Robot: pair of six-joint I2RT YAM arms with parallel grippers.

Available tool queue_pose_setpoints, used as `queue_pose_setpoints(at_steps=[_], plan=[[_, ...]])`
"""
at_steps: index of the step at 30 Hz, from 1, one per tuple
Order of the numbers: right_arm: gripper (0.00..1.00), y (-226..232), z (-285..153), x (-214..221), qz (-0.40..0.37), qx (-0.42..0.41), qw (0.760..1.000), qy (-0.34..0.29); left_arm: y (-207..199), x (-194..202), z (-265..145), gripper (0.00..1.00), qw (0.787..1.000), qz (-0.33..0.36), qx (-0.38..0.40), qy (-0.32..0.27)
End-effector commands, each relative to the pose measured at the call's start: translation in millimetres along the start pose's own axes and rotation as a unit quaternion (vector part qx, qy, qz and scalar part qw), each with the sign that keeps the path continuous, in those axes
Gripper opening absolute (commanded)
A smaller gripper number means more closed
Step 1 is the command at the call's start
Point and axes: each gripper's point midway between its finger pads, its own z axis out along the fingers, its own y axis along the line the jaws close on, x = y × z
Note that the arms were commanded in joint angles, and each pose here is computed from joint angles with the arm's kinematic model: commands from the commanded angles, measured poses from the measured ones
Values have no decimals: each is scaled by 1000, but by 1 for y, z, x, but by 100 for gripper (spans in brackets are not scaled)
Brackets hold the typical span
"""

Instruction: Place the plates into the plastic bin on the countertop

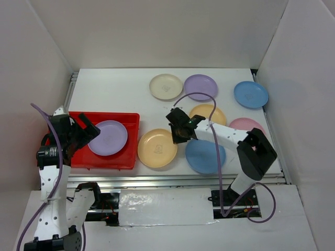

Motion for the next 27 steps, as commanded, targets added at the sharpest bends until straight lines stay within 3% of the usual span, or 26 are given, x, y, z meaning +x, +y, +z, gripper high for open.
queue_pose_setpoints(at_steps=[1,7,16,22,26,27], plan=[[0,-16,-53,-23,27,53,996,-65,-23,0,-6,99,997,31,67,6],[0,-28,-114,-40,48,97,988,-113,-58,8,-8,99,987,66,142,42],[0,59,-164,-73,22,-118,980,-156,-110,36,-10,99,959,116,235,109],[0,84,-178,-94,21,-157,973,-170,-116,46,-8,96,951,114,258,127],[0,98,-184,-97,19,-178,968,-177,-119,43,-7,78,951,111,261,124],[0,100,-185,-97,18,-185,967,-176,-120,43,-6,61,951,110,260,125]])
